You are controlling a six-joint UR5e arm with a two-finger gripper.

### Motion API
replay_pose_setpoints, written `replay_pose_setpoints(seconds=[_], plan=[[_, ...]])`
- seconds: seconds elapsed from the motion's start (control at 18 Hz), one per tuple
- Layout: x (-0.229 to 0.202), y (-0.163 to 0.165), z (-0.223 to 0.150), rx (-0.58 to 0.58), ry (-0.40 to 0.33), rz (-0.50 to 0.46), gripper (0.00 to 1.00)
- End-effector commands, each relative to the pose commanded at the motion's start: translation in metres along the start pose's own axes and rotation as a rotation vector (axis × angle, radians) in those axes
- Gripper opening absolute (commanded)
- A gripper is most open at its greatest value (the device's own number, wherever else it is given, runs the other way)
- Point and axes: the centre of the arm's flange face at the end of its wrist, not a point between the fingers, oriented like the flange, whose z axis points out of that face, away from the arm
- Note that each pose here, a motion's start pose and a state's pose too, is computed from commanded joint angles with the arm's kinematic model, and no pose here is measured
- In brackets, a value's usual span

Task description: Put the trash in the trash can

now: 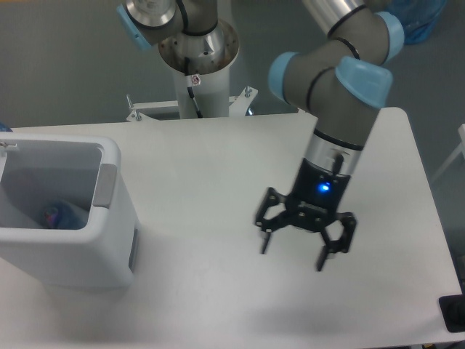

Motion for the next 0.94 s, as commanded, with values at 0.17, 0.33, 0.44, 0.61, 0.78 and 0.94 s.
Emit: replay_pose_setpoints(seconds=[0.17,0.33,0.44,0.61,0.78,0.94], plan=[[-0.009,0.013,0.000,-0.166,-0.097,0.026,1.00],[-0.010,0.020,0.001,-0.276,-0.121,0.129,1.00],[-0.011,0.016,-0.005,-0.297,-0.116,0.156,1.00],[-0.010,0.021,-0.004,-0.408,-0.103,0.264,1.00],[0.003,0.016,-0.003,-0.471,-0.121,0.332,1.00],[0.004,0.018,-0.003,-0.473,-0.118,0.333,1.00]])
